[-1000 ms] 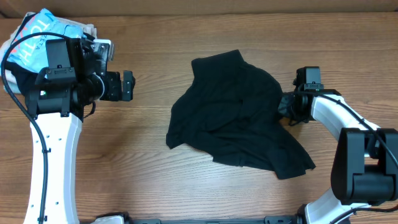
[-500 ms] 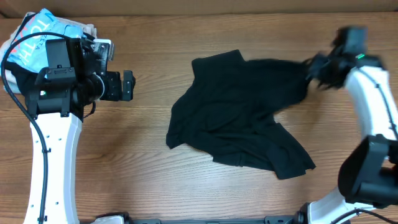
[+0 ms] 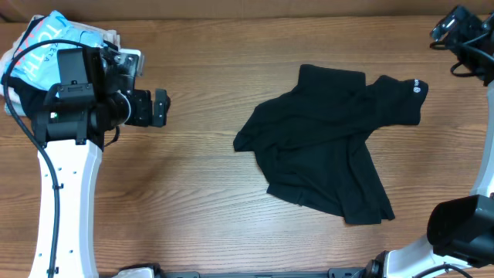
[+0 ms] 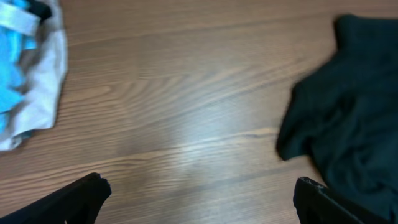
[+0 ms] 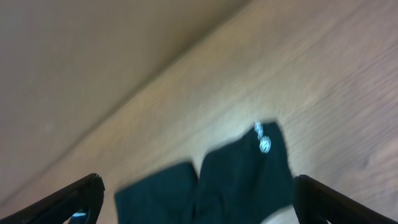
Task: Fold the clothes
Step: 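Drag the black T-shirt leftward to table center with right gripper, then reach the left gripper to the shirt's left edge and grasp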
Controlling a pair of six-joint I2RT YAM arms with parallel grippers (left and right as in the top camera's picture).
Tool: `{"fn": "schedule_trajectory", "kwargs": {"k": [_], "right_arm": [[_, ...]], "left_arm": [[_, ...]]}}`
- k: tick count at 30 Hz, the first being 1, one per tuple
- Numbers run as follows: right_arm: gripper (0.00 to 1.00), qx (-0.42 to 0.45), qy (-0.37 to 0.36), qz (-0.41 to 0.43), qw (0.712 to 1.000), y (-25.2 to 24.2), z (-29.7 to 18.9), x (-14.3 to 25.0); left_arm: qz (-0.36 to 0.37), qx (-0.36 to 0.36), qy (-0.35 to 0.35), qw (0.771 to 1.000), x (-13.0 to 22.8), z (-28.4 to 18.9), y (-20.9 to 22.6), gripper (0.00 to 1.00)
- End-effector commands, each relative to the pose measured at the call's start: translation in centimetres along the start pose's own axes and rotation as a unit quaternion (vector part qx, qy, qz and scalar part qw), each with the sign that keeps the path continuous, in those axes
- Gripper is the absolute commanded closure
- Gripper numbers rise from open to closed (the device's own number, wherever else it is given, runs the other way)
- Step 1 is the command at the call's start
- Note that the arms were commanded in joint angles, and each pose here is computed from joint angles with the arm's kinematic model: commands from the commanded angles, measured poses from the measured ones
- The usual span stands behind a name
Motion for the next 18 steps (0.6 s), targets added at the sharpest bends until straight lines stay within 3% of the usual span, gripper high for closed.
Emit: {"fn": "schedule_trajectory", "kwargs": {"k": [1,8,18], "right_arm": [[0.0,-0.032,0.039,-0.002,0.999,1.0,-1.8,1.3],[0.0,0.0,0.137,-0.005,0.991,0.2,-2.2,5.5],[0.0,0.003,0.167,-0.042,0.985,1.1,-2.1,7.6]], "left_arm": [[0.037,0.056,0.008,0.998,-0.3,1.4,-1.6,0.0],[0.074,0.133,0.108,0.982,1.8,7.9,-5.8,0.0],[0.142,0.192,0.212,0.948,5.0,15.8,-10.7,0.0]]}}
Point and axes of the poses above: each gripper's point midway between its finger pads, its own z axis out along the fingers, its own y axis along the line the jaws close on, x = y × z, the point moved 5 cm from there along -z, back along the fingers, and after that the axes turned 13 degrees about z, right-handed, at the moved point
